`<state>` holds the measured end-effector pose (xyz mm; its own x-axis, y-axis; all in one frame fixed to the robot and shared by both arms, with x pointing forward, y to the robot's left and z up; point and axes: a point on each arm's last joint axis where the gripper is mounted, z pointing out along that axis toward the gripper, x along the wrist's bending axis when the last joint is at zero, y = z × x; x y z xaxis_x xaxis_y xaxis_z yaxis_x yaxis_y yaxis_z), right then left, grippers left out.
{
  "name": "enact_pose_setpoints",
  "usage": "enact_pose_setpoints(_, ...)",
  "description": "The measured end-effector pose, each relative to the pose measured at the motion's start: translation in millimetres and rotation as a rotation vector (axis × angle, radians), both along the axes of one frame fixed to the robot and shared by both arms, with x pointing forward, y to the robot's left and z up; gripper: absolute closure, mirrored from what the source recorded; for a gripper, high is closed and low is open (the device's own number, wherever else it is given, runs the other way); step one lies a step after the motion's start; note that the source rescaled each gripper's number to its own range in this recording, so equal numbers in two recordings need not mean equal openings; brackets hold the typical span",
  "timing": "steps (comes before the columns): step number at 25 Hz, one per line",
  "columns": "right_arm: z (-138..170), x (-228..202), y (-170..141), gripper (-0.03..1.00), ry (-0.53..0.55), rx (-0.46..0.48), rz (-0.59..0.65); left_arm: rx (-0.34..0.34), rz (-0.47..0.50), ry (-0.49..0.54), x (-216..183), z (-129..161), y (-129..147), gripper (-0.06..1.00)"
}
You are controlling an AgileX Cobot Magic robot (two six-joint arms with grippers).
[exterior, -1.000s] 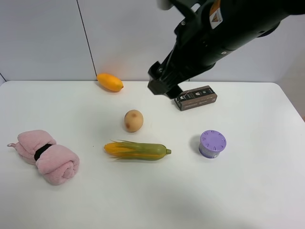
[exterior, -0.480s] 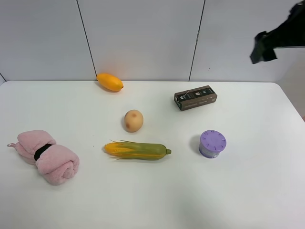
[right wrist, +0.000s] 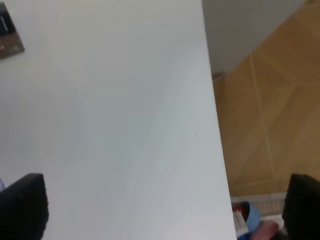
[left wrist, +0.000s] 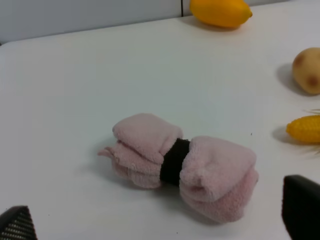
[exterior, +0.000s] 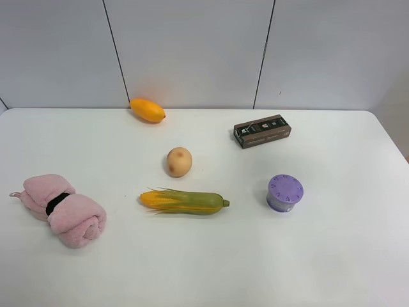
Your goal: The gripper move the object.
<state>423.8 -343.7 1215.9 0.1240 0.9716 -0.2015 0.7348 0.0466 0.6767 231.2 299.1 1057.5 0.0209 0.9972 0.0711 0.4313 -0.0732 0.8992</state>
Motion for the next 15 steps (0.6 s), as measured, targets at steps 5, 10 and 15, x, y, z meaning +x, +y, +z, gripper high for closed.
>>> enact_pose_setpoints(5,21.3,-56.4,14.2,0.08,-0.163,0.01,0.012,0.0,0.0,0.0,0.0,0.0,0.0,-0.06)
enact_pose_setpoints(10,2.4,-106.8,29.0,0.08,-0.272,0.02,0.059,0.0,0.0,0.0,0.0,0.0,0.0,-0.06)
enact_pose_setpoints(15,-38.5,-130.2,34.1,0.08,-0.31,-0.006,0.081,0.0,0.0,0.0,0.0,0.0,0.0,-0.06)
